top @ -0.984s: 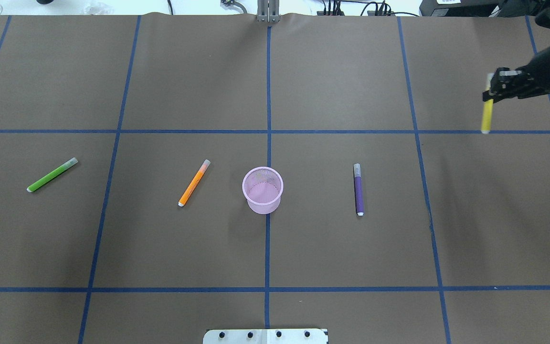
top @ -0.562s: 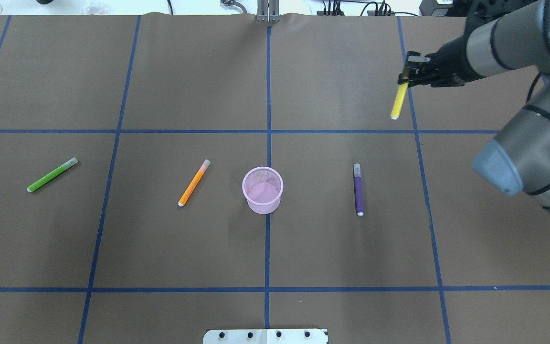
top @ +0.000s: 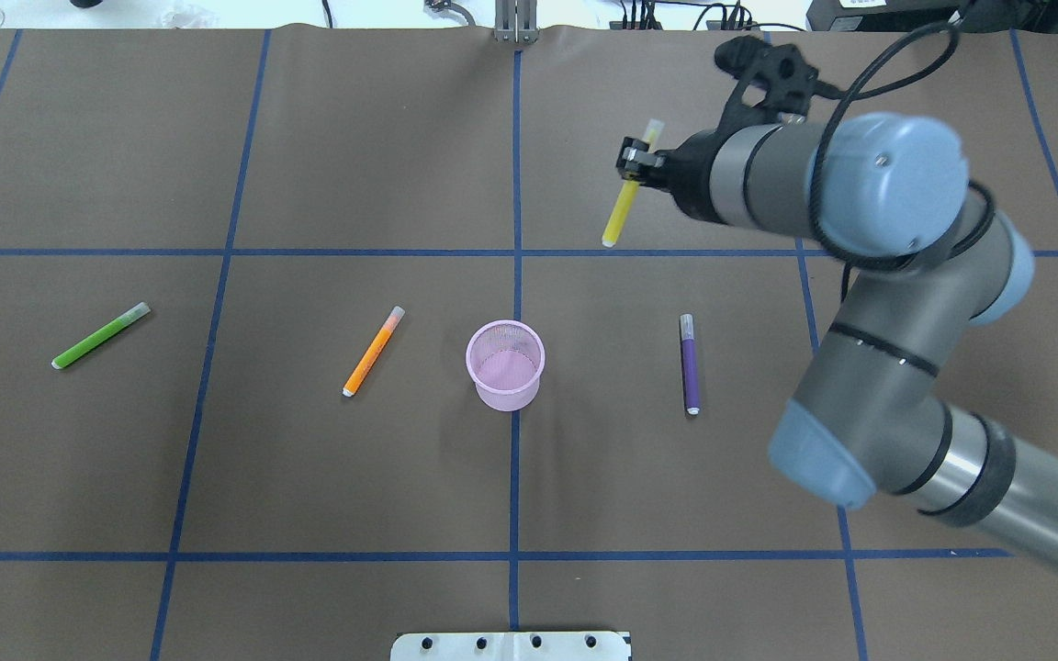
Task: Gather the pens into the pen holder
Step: 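Carry the highlighter over the cup and open the right gripper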
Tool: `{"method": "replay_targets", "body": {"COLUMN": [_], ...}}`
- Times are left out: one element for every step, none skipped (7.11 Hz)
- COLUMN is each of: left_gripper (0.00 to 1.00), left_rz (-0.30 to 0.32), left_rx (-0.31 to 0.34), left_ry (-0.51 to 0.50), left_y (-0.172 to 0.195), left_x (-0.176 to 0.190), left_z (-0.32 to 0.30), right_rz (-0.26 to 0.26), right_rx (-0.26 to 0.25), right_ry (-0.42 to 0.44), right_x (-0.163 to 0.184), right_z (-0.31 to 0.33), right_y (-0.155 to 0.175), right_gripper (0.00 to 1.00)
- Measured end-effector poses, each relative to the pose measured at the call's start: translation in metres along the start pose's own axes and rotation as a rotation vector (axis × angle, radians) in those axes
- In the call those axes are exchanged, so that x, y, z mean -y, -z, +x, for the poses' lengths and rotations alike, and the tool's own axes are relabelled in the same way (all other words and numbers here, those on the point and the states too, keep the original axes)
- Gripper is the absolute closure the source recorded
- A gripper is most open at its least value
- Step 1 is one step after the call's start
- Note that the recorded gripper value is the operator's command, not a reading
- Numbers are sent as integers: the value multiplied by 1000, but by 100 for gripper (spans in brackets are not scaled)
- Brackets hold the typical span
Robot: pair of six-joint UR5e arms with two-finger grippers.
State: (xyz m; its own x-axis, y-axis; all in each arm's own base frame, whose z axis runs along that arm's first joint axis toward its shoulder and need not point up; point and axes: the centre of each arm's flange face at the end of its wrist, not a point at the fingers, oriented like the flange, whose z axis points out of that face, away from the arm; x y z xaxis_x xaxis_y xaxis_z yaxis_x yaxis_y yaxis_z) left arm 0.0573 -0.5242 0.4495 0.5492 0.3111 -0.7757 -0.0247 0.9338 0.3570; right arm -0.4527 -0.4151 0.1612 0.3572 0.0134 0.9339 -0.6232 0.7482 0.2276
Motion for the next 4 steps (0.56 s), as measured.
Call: {"method": "replay_targets", "body": {"left_gripper": [0,0,0,0], "left_rz": [0,-5,-15,-24], "left_rx": [-8,-18,-28,-35], "left_ry": [-9,-18,-24,-34], "left_y": [-4,-10,-17,-26], "left_x": [10,17,23,30], "left_z": [13,26,39,55], "right_rz": [35,52,68,81], "right_rx": [6,2,-17,-38], "right_ry": [43,99,143,168], "right_x": [-29,-52,-68,-78], "right_z": [-14,-20,-20,-20], "right_y": [2,1,-7,-18], "right_gripper": [100,100,100,100]}}
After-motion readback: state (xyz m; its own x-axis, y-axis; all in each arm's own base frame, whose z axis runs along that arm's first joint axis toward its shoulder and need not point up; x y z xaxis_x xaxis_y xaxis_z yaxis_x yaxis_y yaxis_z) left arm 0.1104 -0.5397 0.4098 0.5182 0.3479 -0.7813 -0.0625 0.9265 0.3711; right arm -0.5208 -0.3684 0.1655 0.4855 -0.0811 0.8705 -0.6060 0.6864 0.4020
